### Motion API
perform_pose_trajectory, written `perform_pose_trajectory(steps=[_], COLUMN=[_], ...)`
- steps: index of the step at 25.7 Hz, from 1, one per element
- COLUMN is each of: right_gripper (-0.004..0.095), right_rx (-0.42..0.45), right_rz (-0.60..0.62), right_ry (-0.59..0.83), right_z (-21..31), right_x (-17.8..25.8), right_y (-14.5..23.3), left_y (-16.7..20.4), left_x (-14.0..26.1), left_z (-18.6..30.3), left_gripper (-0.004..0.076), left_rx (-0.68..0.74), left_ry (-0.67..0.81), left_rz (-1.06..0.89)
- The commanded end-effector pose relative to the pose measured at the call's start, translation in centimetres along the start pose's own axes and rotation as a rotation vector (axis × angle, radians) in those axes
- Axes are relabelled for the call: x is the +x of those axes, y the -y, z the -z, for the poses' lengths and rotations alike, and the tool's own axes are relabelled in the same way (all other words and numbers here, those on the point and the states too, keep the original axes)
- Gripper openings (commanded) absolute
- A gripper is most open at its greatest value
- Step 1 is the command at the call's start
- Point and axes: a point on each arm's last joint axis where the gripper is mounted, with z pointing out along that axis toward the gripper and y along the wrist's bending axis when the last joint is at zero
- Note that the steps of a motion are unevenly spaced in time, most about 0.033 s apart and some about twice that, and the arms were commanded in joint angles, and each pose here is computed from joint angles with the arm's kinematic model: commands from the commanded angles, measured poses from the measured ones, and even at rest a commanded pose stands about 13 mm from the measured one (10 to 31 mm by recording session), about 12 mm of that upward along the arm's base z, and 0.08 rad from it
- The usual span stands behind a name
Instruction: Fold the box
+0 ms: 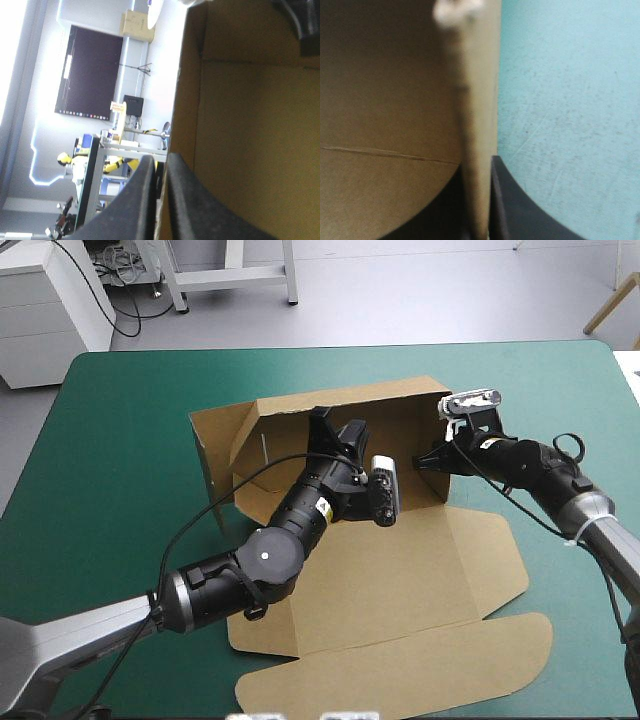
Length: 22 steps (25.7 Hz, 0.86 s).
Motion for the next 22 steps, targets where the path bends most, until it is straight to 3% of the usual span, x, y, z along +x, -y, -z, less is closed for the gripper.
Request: perform_pose_trajectory(steps=[1, 7, 14, 22], right_gripper=[-0.0004, -0.0004, -0.0004, -0.0004], right_rx=[0.067, 0.122, 0.073, 0.036], right_rz=[0.008, -0.001, -0.037, -0.165], right_ry=[0.072, -0.04, -0.298, -0.503], right_z=[2.8, 4.8, 3.4, -2.2], right_x=[-3.2, -4.8, -5.6, -6.0], right_y=[1.1, 3.5, 5.2, 6.8], left_y=[-3.5, -5.9, -9.8, -10.4], left_x=[0.4, 2.2, 10.4, 20.6], left_z=[2.0, 3.9, 3.9, 4.7], left_gripper=[0.0004, 0.0004, 0.0004, 0.0004], left_rx=[-0.11, -0.116, -0.17, -0.11], left_ry=[-0.015, -0.048, -0.255, -0.566], left_rz=[0.118, 0.292, 0.572, 0.973])
